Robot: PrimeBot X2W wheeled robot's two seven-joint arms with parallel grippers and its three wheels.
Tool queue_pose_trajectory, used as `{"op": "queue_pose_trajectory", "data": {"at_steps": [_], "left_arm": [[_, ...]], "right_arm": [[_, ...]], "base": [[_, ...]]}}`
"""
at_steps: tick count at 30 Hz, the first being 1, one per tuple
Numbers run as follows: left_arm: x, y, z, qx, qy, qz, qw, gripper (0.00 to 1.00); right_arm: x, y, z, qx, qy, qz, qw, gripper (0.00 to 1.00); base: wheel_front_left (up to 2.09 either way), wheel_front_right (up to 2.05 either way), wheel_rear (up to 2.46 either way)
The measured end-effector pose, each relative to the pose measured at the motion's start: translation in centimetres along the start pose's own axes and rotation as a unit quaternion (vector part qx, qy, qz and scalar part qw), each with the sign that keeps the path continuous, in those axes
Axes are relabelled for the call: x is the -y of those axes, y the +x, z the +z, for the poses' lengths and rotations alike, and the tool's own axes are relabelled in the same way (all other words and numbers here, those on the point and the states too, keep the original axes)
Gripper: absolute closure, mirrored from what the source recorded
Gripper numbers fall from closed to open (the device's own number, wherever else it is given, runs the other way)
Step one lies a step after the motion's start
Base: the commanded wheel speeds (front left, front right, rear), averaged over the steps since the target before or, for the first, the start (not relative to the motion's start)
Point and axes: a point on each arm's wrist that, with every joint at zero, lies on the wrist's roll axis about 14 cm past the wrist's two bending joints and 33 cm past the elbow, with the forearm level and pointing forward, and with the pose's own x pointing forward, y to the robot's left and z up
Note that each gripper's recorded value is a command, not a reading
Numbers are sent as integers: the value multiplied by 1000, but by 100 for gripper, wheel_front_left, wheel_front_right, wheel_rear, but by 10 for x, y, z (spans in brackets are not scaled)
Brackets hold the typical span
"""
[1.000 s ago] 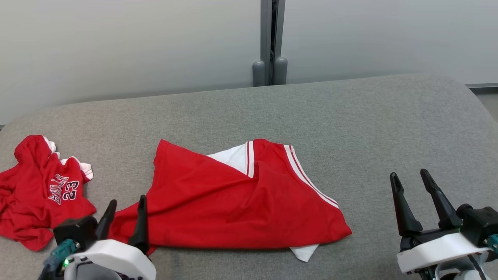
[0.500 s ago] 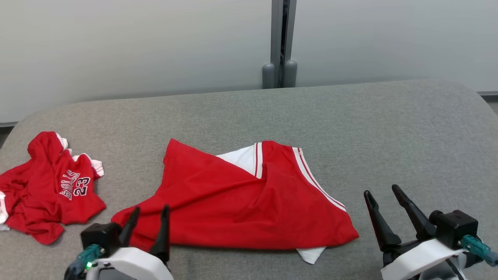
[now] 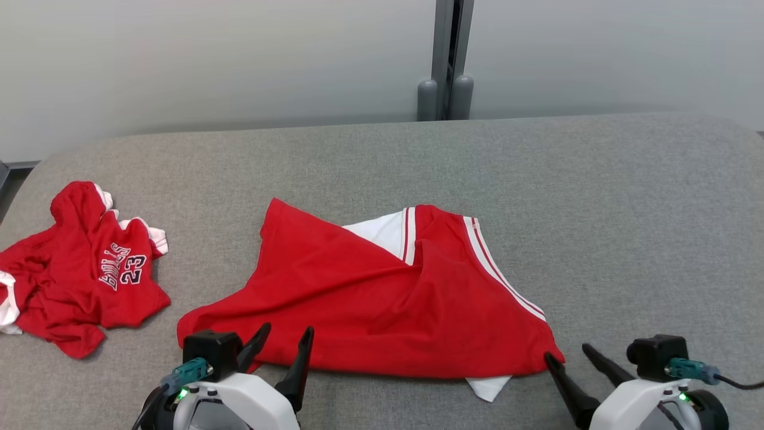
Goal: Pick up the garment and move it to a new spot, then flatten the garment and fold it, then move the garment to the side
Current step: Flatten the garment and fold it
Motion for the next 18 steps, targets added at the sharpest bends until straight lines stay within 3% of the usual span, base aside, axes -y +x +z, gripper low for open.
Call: {"op": "queue_pose_trajectory", "data": {"at_steps": [4, 14, 15, 18], "left_arm": [[-1, 4, -2, -7, 1, 1, 1000, 0], [-12, 5, -6, -13, -6, 19, 1000, 0], [-13, 5, -7, -13, -7, 20, 1000, 0], [-16, 4, -7, -14, -8, 25, 1000, 0]], "right_arm": [[-4, 7, -21, -55, 21, 9, 998, 0], [-12, 28, -31, -89, 40, 21, 995, 3], [-12, 29, -32, -92, 40, 22, 995, 43], [-15, 33, -32, -92, 32, 29, 995, 95]], "base": [[0, 0, 0], [0, 0, 0], [0, 0, 0], [0, 0, 0]]}}
